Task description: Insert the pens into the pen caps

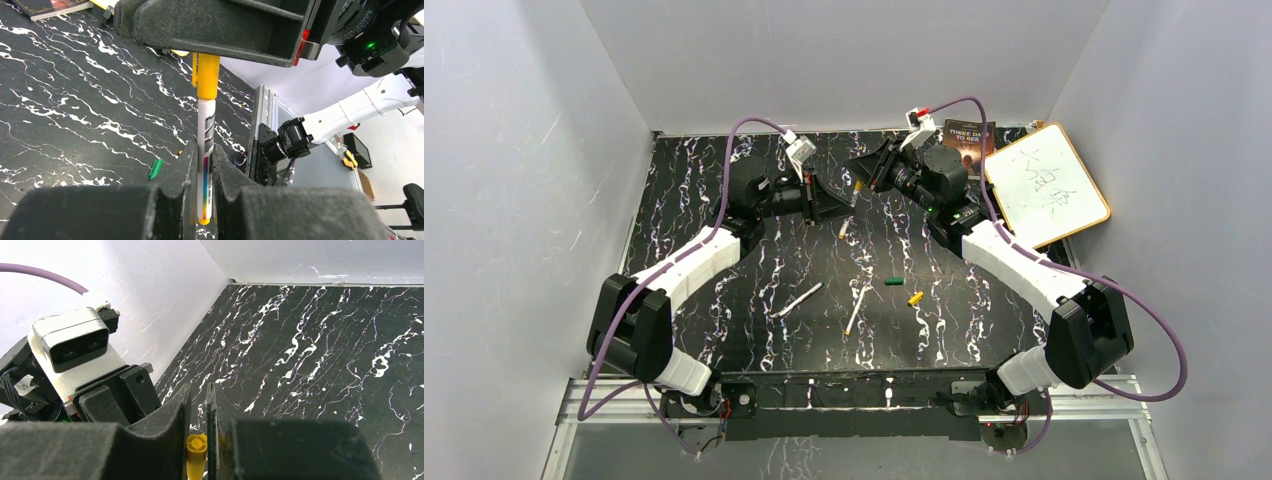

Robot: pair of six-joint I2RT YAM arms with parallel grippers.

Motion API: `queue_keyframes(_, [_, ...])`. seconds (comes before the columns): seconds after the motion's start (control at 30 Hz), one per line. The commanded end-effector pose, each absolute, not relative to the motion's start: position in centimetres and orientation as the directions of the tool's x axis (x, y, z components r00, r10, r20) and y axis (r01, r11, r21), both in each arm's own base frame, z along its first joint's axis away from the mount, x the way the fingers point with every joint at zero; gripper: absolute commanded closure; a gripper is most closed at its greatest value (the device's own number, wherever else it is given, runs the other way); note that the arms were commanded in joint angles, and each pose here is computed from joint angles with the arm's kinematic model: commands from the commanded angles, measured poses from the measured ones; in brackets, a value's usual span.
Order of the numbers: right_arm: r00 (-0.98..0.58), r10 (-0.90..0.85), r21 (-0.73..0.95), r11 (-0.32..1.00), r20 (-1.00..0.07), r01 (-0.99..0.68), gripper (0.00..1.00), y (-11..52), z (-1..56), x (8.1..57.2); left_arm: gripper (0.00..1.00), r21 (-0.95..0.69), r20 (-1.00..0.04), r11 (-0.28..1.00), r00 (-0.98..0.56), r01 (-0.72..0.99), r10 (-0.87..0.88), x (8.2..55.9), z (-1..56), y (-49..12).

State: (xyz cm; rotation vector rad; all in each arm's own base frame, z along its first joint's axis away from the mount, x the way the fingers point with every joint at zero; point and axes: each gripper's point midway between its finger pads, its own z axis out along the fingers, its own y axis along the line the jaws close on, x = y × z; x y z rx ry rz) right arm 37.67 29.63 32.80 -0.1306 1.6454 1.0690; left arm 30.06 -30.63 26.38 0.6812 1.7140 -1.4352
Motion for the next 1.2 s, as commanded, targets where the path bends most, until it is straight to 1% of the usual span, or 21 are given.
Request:
queue_keyframes(0.0, [-0.336, 0.433, 0.541, 0.551, -0.836, -0.636, 1.0, 29.7, 35.7, 36.8, 1.0, -0.463, -0.886, 0.216, -0.441, 0.86, -0.143, 30.2, 30.8, -30.5])
queue_keyframes(0.2, [-0.387, 0.392, 0.547, 0.499, -0.834, -0.672, 1.0, 30.7, 34.5, 35.5, 1.0, -0.418, -0.908, 0.295, -0.392, 0.859, -0.146, 32.3, 32.0, -30.5])
queue_keyframes(0.5, [-0.449, 0.365, 0.578, 0.485, -0.816, -0.656, 1.0, 30.7, 32.3, 34.3, 1.0, -0.401, -0.915, 0.297, -0.364, 0.867, -0.173, 34.1, 34.0, -31.1])
queue_keyframes(0.63, [-0.487, 0.325, 0.585, 0.487, -0.811, -0.649, 1.0, 30.9, 31.1, 34.0, 1.0, -0.387, -0.921, 0.289, -0.352, 0.876, -0.165, 34.5, 34.6, -31.4])
queue_keyframes(1.0, [-0.568, 0.234, 0.602, 0.481, -0.789, -0.638, 1.0, 32.3, 28.0, 32.2, 1.0, -0.325, -0.945, 0.333, -0.286, 0.885, -0.16, 36.3, 36.3, -31.5])
queue_keyframes(1.17, [-0.601, 0.18, 0.599, 0.498, -0.779, -0.627, 1.0, 32.6, 26.3, 31.6, 1.0, -0.311, -0.949, 0.339, -0.27, 0.888, -0.165, 36.7, 37.0, -31.2])
